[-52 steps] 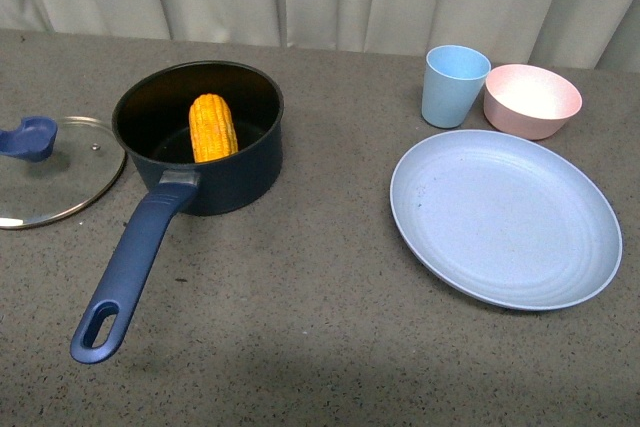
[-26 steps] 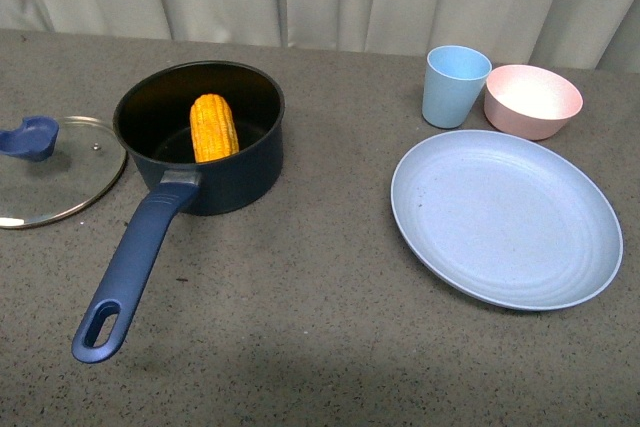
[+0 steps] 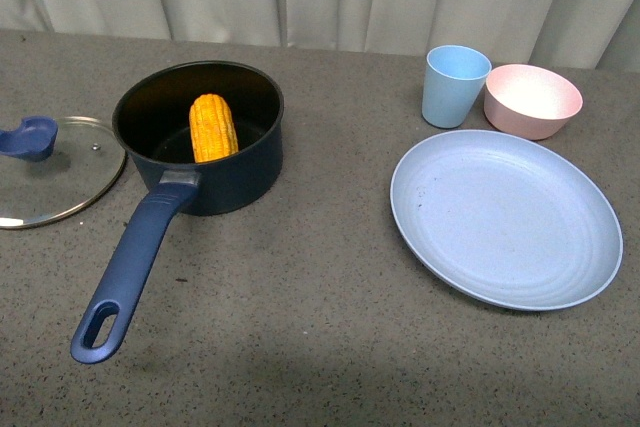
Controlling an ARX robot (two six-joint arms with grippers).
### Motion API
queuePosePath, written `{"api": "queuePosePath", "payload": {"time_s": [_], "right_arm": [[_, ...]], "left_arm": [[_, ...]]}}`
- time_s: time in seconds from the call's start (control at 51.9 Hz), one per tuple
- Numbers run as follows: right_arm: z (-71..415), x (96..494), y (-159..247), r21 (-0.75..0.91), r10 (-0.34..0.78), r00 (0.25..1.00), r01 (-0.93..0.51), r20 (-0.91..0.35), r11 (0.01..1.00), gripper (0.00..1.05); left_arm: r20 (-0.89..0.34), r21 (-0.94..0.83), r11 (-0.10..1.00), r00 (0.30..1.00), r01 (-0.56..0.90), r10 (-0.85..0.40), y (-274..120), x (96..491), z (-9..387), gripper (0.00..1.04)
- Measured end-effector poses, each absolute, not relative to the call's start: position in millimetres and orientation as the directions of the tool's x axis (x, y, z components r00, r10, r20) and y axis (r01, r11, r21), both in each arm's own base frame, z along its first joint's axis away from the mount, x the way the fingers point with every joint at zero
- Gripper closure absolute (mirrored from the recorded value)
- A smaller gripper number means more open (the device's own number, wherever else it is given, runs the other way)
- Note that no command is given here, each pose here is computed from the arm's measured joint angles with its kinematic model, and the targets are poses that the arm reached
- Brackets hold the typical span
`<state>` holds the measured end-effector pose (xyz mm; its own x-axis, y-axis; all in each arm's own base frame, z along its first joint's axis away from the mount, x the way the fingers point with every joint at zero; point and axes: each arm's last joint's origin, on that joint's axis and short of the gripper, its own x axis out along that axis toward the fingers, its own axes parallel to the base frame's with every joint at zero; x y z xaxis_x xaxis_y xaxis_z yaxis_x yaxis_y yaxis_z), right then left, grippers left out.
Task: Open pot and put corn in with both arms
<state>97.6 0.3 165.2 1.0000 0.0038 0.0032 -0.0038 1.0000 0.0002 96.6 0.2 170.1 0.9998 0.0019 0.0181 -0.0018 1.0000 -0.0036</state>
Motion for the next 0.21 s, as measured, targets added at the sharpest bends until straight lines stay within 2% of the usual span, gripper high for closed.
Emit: {"api": "queuePosePath", "payload": {"time_s": [0.212], "right_arm": [[165.2, 97.6, 0.3, 0.000, 0.004, 1.000, -0.004, 0.003, 1.000, 0.09]], "left_arm": [[0.018, -0.004, 1.000, 1.000, -0.002, 0.002, 0.2, 96.6, 170.1, 0.07]]}}
